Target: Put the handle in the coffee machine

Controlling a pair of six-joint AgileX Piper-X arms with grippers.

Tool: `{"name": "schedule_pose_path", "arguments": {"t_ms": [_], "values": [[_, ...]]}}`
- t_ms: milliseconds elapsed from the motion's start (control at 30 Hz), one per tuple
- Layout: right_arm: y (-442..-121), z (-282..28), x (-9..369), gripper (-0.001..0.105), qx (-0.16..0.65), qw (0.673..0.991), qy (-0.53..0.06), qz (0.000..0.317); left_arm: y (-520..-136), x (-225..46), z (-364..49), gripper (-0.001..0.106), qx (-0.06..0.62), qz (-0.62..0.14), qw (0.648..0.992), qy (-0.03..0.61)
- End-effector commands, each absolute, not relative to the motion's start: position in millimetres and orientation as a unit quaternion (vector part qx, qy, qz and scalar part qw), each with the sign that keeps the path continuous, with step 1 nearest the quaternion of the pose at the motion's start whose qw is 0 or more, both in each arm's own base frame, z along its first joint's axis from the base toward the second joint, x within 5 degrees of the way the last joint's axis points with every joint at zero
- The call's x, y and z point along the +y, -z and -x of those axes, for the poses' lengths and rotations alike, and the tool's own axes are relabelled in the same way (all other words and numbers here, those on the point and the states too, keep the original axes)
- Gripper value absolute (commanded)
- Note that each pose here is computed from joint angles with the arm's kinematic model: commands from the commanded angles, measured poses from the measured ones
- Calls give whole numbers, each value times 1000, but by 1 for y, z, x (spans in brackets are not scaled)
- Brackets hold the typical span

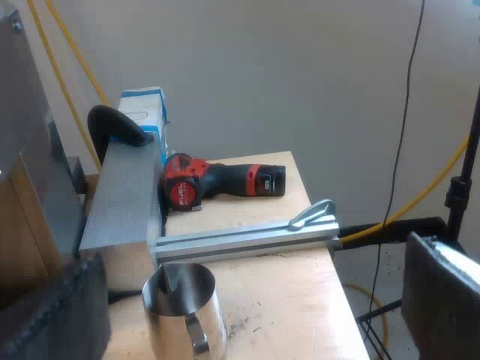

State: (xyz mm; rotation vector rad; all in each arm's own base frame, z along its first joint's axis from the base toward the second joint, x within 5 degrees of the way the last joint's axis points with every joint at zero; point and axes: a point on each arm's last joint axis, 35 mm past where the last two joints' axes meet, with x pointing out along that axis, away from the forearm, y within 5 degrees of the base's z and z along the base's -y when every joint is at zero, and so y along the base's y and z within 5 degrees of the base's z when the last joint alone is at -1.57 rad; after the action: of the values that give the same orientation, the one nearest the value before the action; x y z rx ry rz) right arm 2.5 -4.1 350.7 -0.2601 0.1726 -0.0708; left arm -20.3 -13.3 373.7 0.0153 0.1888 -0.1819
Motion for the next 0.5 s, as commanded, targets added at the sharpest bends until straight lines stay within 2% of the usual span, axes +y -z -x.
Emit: {"name": "schedule_pose_path", "arguments": {"t_ms": [33,167,500], "values": [[-346,-2,-4,81,115,983,33,136,-362,-14,25,86,123,-1,988,92],[-337,-4,-4,81,141,980,27,137,-347,-14,24,86,178,8,980,93],[-335,-6,-4,81,145,980,27,137,-341,-15,29,86,212,8,972,102]]}}
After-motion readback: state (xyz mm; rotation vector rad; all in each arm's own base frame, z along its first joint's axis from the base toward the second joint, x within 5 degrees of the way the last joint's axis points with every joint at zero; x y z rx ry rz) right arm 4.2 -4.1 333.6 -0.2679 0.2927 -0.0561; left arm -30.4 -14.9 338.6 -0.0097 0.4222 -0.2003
